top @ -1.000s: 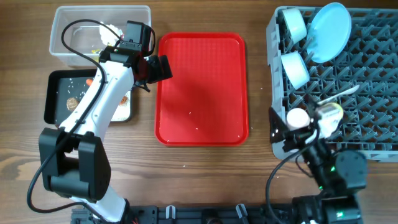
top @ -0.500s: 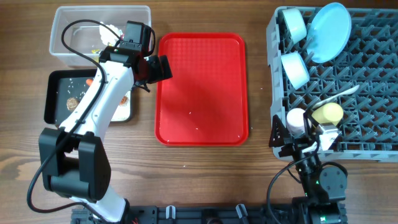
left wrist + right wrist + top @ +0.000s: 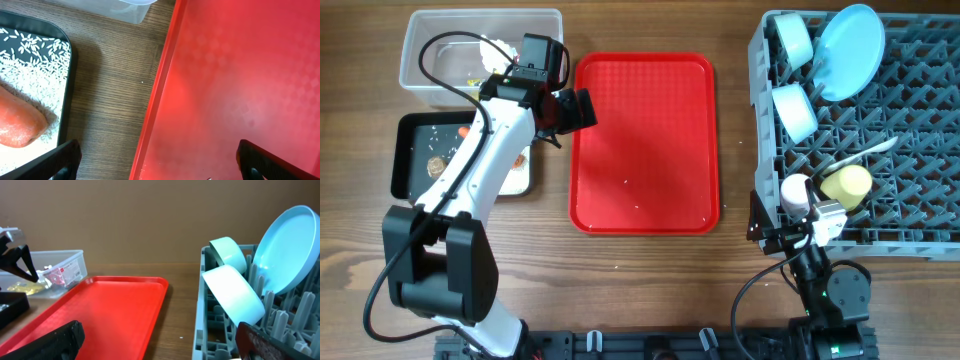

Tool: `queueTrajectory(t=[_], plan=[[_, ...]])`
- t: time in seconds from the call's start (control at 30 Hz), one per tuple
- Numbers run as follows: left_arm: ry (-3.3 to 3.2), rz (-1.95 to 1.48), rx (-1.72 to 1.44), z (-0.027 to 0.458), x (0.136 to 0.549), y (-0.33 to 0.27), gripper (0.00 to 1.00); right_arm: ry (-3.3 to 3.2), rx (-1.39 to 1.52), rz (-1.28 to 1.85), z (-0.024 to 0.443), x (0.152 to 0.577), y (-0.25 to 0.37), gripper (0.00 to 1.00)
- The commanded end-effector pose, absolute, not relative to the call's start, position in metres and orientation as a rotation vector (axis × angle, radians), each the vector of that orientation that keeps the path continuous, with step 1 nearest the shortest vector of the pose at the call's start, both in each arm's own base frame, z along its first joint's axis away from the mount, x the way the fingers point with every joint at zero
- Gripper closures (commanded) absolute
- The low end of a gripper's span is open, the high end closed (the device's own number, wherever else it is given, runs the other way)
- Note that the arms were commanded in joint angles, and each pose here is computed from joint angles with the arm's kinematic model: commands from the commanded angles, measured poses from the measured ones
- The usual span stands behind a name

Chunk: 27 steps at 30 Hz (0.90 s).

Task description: Sort waste into correct bins and load items into the dishwasher rack

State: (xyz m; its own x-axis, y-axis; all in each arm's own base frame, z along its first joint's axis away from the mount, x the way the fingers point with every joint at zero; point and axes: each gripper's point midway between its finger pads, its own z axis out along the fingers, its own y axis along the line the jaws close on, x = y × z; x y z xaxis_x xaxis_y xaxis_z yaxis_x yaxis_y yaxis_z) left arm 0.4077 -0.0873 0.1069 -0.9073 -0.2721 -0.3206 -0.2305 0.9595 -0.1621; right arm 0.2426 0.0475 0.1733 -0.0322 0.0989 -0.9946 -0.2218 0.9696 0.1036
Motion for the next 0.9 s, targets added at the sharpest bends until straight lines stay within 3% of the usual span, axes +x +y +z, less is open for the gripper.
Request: queueTrajectory(t=[0.0, 0.6, 0.73, 0.87], plan=[[2.758, -0.178, -0.392, 0.108, 0.409, -0.086, 0.0, 1.564, -0.109, 0.233, 0.177, 0.242, 0.046, 0.0], [2.758, -0.178, -0.392, 0.108, 0.409, -0.086, 0.0, 1.565, -0.109, 0.233, 0.177, 0.242, 0.046, 0.0], [2.754, -0.184, -0.373, 0.119, 0.403, -0.089, 0.0, 1.565, -0.109, 0.233, 0.177, 0.242, 0.046, 0.0], [2.637, -0.175, -0.304, 0.16, 0.402, -0.093, 0.0, 1.565, -0.109, 0.233, 0.176, 0.242, 0.046, 0.0]])
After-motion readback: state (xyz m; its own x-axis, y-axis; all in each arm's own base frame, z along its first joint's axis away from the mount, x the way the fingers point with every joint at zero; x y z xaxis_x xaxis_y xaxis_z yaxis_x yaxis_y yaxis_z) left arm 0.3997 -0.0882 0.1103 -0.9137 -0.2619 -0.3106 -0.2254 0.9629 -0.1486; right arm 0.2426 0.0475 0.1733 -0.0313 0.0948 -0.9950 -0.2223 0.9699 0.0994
